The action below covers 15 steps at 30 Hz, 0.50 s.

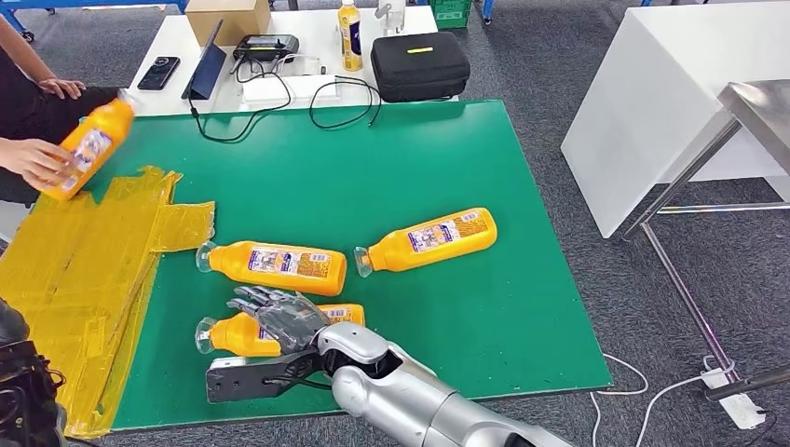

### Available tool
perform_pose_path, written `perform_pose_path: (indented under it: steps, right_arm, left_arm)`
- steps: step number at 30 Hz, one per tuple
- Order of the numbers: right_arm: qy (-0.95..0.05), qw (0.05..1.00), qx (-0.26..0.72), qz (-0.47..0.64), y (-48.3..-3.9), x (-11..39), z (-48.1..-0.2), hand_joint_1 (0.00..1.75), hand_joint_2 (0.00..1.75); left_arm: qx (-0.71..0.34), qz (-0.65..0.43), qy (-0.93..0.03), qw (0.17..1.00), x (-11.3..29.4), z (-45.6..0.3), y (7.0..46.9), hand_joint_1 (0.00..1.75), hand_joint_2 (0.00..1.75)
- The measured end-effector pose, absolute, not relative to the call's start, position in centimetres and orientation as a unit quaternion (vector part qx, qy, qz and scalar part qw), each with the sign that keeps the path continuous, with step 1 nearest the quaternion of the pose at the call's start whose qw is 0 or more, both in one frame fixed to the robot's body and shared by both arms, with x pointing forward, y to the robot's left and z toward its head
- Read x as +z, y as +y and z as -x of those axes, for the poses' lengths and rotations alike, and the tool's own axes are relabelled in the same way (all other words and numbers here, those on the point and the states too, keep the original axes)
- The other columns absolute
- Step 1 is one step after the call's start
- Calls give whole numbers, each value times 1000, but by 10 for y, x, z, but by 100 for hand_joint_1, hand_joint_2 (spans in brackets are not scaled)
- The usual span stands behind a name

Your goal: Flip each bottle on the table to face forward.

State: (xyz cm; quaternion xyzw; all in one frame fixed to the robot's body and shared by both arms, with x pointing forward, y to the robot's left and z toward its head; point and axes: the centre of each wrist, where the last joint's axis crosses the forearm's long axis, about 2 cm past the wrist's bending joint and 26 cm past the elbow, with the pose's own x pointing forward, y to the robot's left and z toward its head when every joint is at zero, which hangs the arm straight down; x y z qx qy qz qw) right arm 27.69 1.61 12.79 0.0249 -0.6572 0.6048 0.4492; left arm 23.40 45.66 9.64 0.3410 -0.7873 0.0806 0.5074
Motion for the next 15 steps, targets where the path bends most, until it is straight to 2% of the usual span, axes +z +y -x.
perform_pose_path:
  steps: [7,15]
  right_arm:
    - [-656,408,629,83,15,122,-272,0,175]
    - [-636,399,651,109,10,114,-270,0,175]
  left_arm:
    - [92,-351,-781,508,94,-206,464,0,0]
    - [102,-359,-774,512,90,-191,468,0,0]
